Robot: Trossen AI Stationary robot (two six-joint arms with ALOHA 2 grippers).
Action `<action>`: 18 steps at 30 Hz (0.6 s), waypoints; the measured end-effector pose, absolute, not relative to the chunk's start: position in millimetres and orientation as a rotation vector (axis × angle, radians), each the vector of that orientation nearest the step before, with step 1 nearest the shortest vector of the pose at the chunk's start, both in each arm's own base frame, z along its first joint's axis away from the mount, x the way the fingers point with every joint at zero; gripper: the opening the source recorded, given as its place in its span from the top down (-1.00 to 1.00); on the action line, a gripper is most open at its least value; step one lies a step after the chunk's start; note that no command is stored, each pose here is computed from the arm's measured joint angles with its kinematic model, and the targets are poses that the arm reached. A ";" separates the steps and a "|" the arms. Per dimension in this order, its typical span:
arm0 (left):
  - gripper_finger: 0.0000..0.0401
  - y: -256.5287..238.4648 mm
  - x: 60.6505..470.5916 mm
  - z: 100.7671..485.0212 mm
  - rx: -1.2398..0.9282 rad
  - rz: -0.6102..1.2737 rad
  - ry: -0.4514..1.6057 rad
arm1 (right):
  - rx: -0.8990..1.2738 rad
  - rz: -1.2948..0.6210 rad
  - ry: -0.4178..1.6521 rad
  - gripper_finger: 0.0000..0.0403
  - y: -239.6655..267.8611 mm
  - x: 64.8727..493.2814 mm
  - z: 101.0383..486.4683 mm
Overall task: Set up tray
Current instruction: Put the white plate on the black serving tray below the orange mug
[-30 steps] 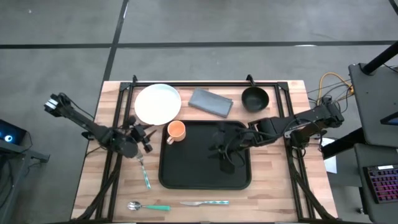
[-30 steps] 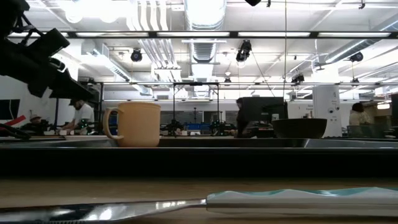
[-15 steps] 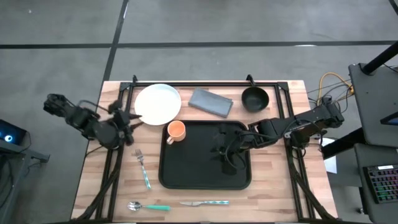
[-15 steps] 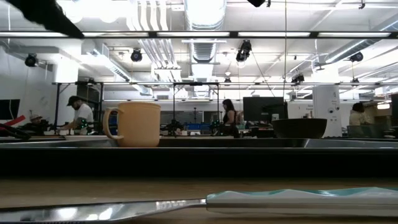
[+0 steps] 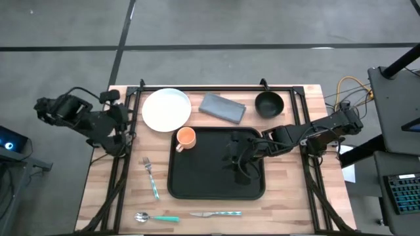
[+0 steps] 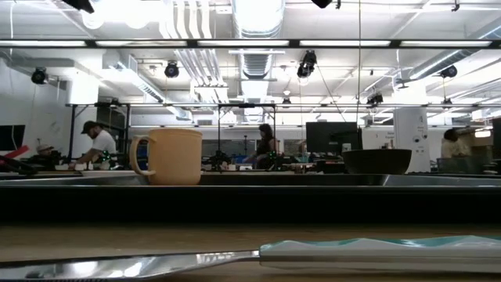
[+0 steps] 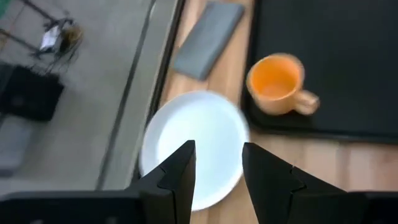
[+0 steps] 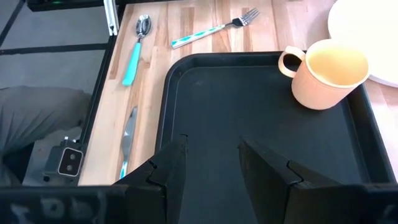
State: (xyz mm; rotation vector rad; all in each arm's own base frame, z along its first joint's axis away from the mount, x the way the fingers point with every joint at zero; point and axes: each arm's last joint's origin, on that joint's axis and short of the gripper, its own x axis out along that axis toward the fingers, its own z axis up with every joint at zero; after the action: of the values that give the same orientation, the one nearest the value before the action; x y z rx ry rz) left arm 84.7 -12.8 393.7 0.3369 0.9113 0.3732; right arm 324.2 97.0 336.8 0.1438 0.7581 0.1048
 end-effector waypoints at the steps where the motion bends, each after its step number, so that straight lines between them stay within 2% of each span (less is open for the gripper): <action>1: 0.43 -11.1 85.8 391.2 0.343 0.370 0.938 | 0.144 0.105 0.757 0.32 97.1 324.3 336.9; 8: 0.43 6.6 101.0 350.1 0.336 0.477 1.188 | 0.153 0.103 0.752 0.32 97.2 324.6 337.3; 12: 0.43 17.7 112.2 324.4 0.236 0.351 1.293 | 0.156 0.102 0.753 0.32 97.2 324.6 337.3; 18: 0.43 38.2 126.0 292.6 0.200 0.285 1.355 | 0.154 0.116 0.756 0.32 102.4 322.9 337.2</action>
State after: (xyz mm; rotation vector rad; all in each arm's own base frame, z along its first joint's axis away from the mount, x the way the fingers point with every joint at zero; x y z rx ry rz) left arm 126.0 38.2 292.6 0.1997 1.3547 0.2846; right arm 322.9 102.4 337.2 0.1537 0.7555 0.1161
